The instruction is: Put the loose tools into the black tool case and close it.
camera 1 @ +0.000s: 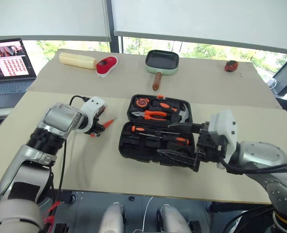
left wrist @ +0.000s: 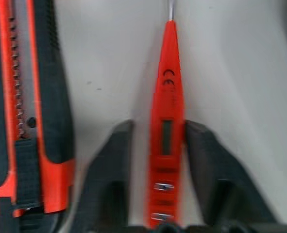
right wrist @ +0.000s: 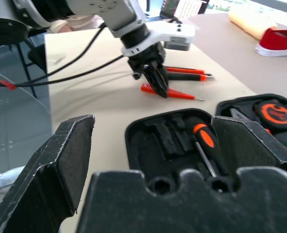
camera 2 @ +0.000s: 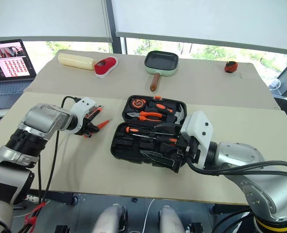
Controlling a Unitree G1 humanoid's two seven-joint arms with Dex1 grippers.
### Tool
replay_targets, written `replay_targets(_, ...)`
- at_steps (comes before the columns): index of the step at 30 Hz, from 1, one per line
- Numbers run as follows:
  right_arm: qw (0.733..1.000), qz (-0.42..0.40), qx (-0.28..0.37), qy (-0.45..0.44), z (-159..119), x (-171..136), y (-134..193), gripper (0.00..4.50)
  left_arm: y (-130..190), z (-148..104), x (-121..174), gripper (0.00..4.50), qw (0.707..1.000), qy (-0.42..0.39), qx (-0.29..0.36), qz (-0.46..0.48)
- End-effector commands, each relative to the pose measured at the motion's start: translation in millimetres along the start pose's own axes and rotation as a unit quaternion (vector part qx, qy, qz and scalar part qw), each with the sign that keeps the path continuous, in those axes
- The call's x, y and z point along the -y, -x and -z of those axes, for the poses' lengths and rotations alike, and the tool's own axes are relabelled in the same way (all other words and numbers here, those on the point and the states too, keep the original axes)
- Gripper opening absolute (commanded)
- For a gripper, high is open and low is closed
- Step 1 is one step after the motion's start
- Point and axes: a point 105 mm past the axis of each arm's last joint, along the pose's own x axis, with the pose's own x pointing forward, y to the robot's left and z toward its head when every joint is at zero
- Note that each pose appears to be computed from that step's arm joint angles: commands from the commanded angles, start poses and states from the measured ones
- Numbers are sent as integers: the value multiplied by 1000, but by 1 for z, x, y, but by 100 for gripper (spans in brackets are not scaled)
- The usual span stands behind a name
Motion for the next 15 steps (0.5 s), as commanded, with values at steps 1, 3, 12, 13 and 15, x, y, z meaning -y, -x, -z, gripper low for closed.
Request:
replay_targets(1,1000,4,9,21,-8,-3,7,450,-5,16,-4,44,1000,14,-22,5)
replay_targets(3,1000,9,-2,19,-5,-2,10,450,2,12,-14,44,1000,6,-7,-7)
replay_targets(12,997,31,-74,-19,23,-6,37,450,64,-70,16,44,916,-314,231,97)
replay_targets(13,996,36,-77,-19,24,-5,38,450,67,-73,26,44,898,-347,241,119)
replay_targets(15,996,40,-80,-18,25,-5,38,450,67,-74,41,44,870,-402,237,156)
